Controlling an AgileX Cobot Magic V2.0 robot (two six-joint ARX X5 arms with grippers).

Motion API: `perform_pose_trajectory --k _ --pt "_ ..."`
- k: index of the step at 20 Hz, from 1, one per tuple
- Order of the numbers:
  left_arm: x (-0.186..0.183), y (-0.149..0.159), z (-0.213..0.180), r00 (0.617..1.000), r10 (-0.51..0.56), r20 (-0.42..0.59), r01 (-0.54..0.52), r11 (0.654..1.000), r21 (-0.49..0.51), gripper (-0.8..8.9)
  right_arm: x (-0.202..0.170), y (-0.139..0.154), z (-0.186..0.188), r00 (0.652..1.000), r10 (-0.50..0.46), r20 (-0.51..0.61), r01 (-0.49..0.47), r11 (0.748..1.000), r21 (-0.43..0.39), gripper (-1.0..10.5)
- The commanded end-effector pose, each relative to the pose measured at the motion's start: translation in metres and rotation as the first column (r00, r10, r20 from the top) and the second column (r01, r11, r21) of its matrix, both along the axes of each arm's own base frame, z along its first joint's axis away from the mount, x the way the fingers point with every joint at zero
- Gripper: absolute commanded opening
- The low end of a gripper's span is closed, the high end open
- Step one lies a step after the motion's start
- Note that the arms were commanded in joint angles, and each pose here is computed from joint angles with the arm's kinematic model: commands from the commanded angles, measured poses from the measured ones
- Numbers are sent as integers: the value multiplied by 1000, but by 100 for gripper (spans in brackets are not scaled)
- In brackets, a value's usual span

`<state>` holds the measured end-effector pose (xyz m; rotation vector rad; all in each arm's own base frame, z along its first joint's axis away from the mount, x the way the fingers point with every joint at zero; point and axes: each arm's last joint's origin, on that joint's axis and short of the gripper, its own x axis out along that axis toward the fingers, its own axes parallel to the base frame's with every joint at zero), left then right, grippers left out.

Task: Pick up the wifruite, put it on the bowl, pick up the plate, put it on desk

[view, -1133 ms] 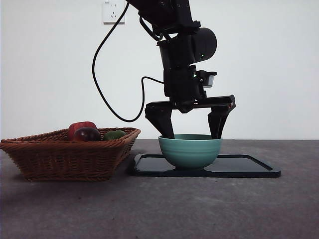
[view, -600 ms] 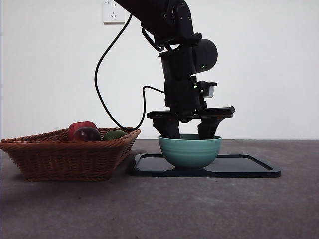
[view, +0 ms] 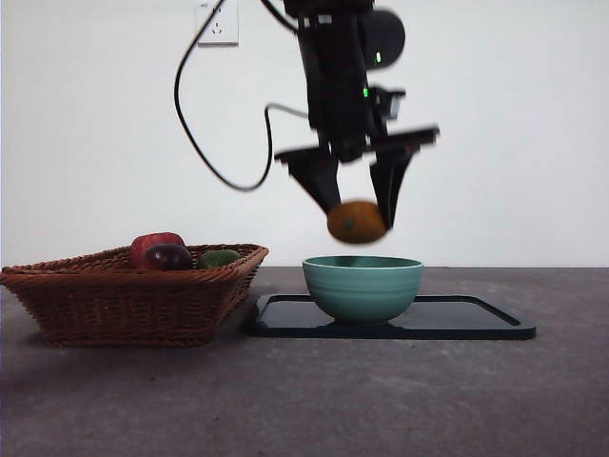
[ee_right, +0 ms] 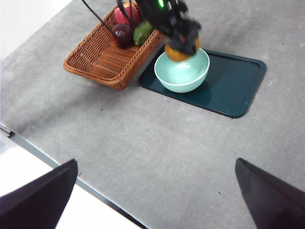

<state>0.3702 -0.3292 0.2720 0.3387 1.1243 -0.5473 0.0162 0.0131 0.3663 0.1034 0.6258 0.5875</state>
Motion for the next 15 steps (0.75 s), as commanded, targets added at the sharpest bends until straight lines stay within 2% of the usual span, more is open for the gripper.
perform_pose_trajectory --k 1,7,11,15 --pt "-6 -1 18 1000 -19 16 19 1000 -11 240 -1 0 3 1000 12 17 -12 1000 10 561" --pt "-30 21 65 1000 -3 12 3 1000 -17 240 0 0 3 1000 12 17 -12 1000 10 561" --pt "-51 40 103 999 12 49 -9 998 -61 240 -1 0 3 1000 12 17 -12 1000 9 561" --pt "-79 67 124 999 -6 43 8 999 -40 240 0 0 3 1000 12 20 -12 1000 6 561"
